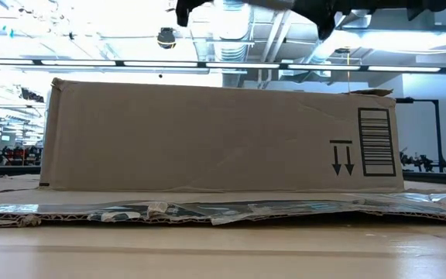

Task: Unpack boxes
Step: Break down the box until it is fully flat

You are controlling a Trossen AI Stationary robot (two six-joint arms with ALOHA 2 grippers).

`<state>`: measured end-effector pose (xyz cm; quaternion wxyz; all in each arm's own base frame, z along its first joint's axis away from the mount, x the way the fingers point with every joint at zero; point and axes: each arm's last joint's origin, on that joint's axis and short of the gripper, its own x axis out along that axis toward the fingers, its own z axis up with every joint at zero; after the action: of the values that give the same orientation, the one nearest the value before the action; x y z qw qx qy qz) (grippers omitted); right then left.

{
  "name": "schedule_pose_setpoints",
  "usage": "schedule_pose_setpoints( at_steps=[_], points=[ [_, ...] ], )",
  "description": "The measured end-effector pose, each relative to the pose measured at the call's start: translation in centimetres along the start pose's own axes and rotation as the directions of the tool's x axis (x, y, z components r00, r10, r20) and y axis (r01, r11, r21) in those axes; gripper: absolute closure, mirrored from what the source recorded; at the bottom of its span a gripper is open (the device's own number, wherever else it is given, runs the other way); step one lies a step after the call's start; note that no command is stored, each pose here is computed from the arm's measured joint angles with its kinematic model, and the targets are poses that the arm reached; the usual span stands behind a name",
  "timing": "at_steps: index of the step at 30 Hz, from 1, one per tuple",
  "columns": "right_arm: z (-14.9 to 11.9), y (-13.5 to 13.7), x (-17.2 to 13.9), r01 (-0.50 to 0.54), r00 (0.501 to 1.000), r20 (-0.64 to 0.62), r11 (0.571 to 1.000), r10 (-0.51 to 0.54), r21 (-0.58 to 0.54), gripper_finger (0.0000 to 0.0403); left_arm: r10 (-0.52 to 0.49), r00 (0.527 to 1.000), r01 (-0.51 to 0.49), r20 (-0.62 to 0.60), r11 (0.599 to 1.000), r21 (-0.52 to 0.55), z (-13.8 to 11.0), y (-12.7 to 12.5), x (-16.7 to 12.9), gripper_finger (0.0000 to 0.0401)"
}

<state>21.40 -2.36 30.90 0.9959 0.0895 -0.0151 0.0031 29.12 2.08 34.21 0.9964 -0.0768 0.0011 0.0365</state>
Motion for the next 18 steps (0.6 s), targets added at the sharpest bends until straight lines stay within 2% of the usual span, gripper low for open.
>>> schedule_pose_setpoints(
  at_steps=[5, 18],
  points=[
    [0.2, 0.0, 1.2, -0.023, 0.996, 0.087, 1.0, 0.024, -0.012, 0.0175, -0.038, 0.998, 0.037, 0.06, 0.999, 0.009, 0.6, -0.2, -0.1, 0.0292],
    [-0.2, -0.1, 4.3, -0.085, 0.973, 0.215, 0.996, 0.086, -0.014, 0.0175, -0.047, 0.992, 0.046, 0.118, 0.999, 0.018, 1.2, -0.3, -0.1, 0.0292]
  ],
)
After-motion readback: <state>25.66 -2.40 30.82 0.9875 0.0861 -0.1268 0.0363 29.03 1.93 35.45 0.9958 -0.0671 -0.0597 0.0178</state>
